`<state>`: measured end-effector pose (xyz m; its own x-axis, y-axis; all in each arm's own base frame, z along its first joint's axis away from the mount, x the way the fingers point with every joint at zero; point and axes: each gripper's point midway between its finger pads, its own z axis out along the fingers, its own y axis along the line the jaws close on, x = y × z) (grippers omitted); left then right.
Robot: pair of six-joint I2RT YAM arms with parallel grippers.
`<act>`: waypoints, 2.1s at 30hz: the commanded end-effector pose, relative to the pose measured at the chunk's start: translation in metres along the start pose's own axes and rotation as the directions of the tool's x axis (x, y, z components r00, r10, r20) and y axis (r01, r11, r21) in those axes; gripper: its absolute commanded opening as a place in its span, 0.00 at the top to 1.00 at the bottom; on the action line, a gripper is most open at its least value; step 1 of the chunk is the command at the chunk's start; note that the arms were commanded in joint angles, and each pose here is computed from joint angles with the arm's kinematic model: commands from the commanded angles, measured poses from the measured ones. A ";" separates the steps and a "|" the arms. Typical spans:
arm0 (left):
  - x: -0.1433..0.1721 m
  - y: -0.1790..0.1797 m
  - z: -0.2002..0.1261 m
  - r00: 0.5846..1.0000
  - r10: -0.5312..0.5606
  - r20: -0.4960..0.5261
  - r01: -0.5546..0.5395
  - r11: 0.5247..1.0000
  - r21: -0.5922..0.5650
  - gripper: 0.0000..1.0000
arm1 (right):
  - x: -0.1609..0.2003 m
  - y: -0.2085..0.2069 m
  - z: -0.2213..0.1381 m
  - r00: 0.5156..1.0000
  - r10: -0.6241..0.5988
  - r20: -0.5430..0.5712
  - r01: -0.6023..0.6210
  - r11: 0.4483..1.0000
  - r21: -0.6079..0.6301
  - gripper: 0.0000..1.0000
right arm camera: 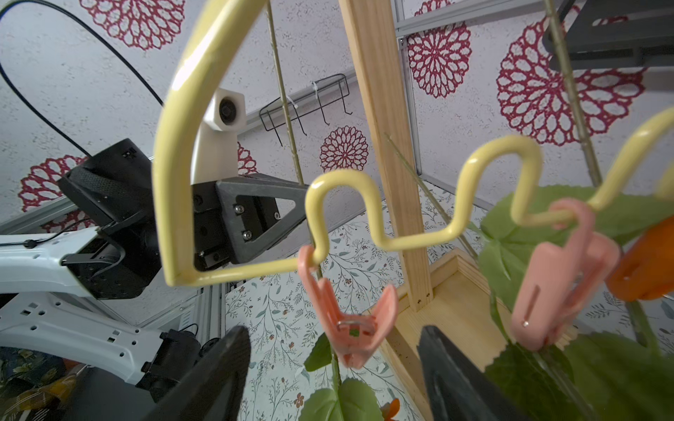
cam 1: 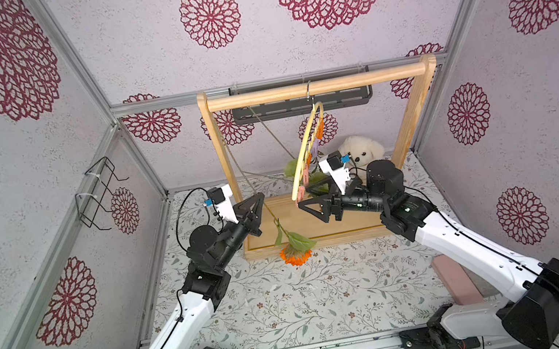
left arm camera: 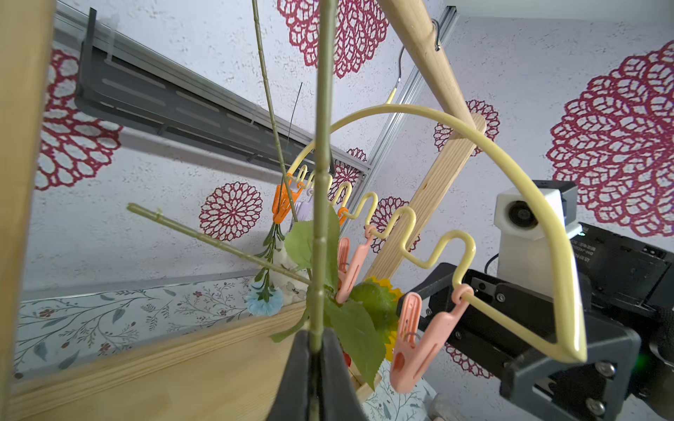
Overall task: Dry the flowers on a clothes hanger
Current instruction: Open the clamp at the hanger.
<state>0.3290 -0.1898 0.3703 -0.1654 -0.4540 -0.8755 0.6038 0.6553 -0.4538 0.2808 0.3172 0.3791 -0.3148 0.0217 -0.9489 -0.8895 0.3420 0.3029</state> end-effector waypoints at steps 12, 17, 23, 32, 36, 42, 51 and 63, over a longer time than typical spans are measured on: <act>-0.025 -0.005 0.009 0.979 -0.100 0.175 0.100 0.995 0.013 1.00 | -0.033 0.004 0.010 0.997 -0.032 0.067 0.032 0.999 0.010 0.51; -0.029 -0.004 0.010 0.973 -0.127 0.191 0.127 0.992 0.012 1.00 | -0.031 0.002 0.011 0.997 -0.027 0.067 0.026 1.000 0.014 0.58; -0.029 -0.003 0.013 0.967 -0.163 0.198 0.161 0.987 0.024 1.00 | -0.029 0.000 0.012 0.998 -0.011 0.065 0.010 1.000 0.021 0.52; -0.032 -0.009 0.015 0.965 -0.176 0.197 0.169 0.984 0.054 1.00 | -0.027 0.000 0.011 0.998 -0.008 0.062 0.006 1.000 0.025 0.56; -0.035 -0.010 0.016 0.961 -0.189 0.203 0.180 0.982 0.063 1.00 | -0.025 0.000 0.012 0.998 -0.004 0.056 0.003 1.000 0.017 0.67; -0.037 -0.014 0.019 0.954 -0.221 0.202 0.206 0.974 0.090 1.00 | -0.025 0.002 0.011 0.998 -0.002 0.057 0.001 1.000 0.010 0.72; -0.030 -0.019 0.029 0.939 -0.291 0.184 0.271 0.954 0.130 1.00 | -0.031 0.006 0.008 0.995 -0.029 0.093 0.029 1.000 0.002 0.77; -0.012 -0.029 0.039 0.935 -0.339 0.103 0.316 0.929 0.192 1.00 | -0.042 0.003 0.005 0.984 -0.093 0.152 0.088 0.995 0.036 0.81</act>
<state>0.3530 -0.2197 0.3840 -0.2770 -0.7082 -0.6494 0.6072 0.3949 -0.6895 0.2975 0.3281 0.3869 -0.2809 0.0701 -0.9572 -0.8840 0.3696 0.2865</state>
